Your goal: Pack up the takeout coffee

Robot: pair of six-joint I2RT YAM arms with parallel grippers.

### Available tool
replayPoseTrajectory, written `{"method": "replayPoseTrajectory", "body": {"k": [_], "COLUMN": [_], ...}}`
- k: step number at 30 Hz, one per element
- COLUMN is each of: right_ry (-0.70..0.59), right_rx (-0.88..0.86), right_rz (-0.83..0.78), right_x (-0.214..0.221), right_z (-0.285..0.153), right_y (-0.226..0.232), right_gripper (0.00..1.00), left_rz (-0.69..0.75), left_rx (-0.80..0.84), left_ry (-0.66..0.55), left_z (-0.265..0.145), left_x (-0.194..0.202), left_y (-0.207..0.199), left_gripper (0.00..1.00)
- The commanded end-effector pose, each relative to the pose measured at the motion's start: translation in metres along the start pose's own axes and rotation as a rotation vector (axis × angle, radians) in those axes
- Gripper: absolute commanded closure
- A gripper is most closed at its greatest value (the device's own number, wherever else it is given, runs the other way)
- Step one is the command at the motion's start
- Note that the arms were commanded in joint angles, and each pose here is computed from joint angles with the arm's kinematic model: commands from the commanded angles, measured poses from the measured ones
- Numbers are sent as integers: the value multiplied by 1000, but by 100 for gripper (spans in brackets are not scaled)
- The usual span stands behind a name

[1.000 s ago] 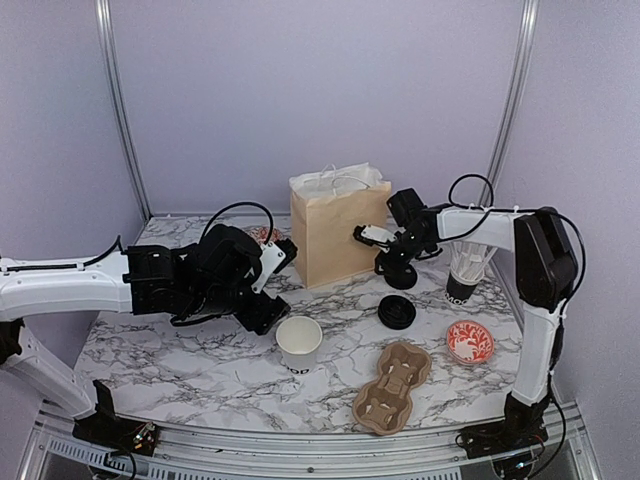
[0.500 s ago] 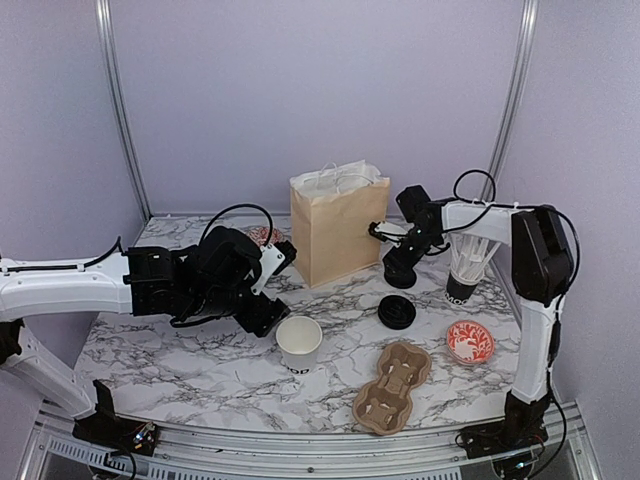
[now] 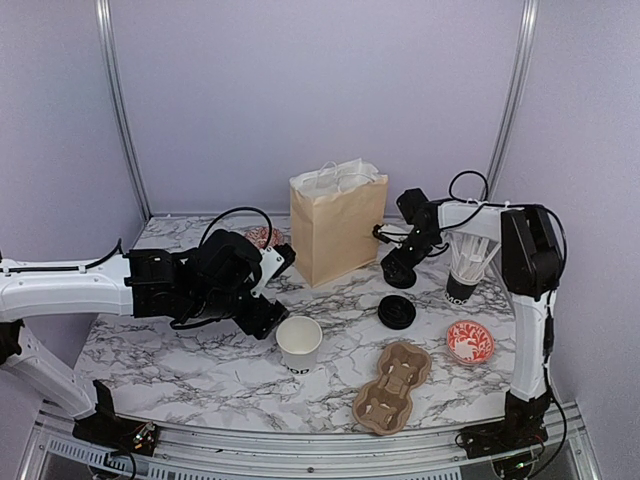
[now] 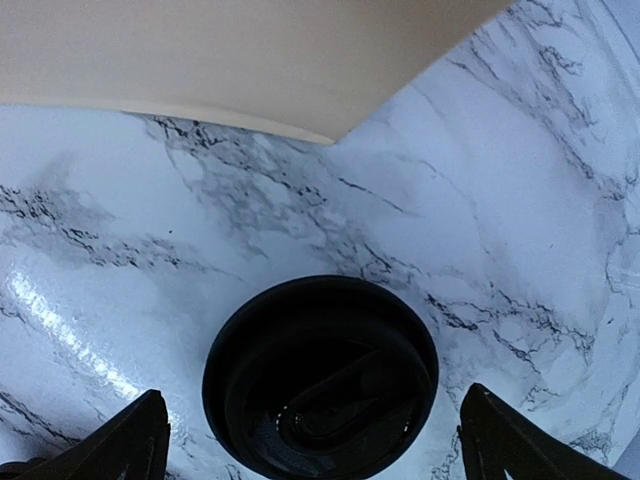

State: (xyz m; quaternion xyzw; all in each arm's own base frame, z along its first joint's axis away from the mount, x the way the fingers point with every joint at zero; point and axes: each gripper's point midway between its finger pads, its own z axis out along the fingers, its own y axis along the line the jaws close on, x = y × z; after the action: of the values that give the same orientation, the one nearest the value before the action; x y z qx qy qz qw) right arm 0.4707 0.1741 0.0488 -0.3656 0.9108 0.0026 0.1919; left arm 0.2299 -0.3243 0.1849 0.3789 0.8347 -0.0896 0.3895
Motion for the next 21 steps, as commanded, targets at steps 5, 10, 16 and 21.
{"method": "replayPoseTrajectory", "body": {"k": [5, 10, 16, 21], "right_ry": [-9, 11, 18, 0], "right_rx": [-6, -57, -100, -137], "right_rz": [63, 81, 87, 76], "right_x": [-7, -1, 1, -1], "right_z": [9, 19, 21, 10], "right_y": [-18, -12, -5, 2], "right_gripper": [2, 4, 18, 25], "left_rz": [-6, -1, 4, 7], "left_rx": [16, 15, 11, 9], "left_ry": [6, 8, 13, 12], "left_z": [6, 6, 8, 8], "left_x": [3, 3, 5, 5], "left_y": [-4, -4, -4, -3], "left_gripper": [19, 19, 19, 19]}}
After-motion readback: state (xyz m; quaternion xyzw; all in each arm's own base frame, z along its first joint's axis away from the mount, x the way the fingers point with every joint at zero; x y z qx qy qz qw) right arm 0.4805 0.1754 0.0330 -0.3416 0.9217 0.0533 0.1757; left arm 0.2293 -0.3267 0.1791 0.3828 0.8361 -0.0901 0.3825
